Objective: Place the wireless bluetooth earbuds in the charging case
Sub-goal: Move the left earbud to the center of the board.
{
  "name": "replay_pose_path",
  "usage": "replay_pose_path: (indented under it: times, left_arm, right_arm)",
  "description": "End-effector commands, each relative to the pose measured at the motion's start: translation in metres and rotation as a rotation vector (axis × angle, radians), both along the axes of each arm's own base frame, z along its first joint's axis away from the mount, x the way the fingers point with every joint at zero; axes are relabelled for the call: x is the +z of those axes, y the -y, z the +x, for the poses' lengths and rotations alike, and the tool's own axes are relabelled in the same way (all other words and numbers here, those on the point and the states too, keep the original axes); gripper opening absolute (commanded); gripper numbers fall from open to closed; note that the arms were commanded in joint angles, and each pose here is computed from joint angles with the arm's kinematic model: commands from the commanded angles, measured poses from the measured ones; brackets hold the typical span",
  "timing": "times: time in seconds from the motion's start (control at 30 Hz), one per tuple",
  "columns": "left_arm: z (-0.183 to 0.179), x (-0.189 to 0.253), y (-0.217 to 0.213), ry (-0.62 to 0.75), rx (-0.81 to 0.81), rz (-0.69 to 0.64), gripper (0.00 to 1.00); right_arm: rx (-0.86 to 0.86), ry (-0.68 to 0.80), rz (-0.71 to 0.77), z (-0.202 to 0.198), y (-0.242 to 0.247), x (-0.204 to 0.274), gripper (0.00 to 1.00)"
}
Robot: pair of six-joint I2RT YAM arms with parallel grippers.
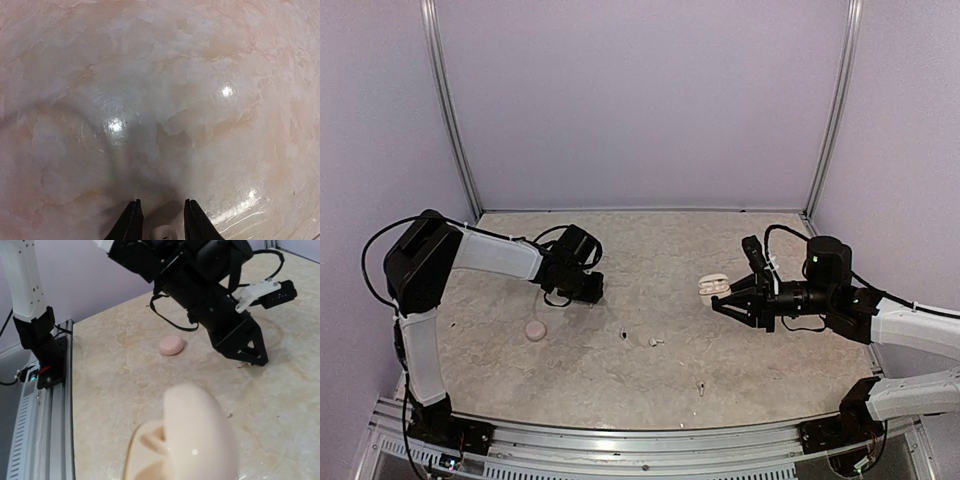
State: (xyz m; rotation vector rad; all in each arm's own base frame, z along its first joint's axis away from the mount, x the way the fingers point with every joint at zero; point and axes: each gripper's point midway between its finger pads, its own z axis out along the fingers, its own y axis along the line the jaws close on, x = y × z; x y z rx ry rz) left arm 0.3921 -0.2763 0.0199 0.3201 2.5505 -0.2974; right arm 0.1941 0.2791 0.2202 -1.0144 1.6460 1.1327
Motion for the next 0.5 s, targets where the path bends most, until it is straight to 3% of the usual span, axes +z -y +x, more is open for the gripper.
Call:
replay_pose_path:
  times: [0.0, 0.47]
  left_arm:
    - [-0.022, -0.037, -0.021, -0.115, -0.028, 0.172, 0.29]
    - [-0.043, -0.047, -0.017, -0.213, -0.088, 0.238, 0.21]
  right_arm:
    - [-0.017, 0.039, 0.01, 0.005, 0.003, 0.014, 0.12]
    - [-0.005, 0.043, 0.005, 0.006, 0.0, 0.019, 0.12]
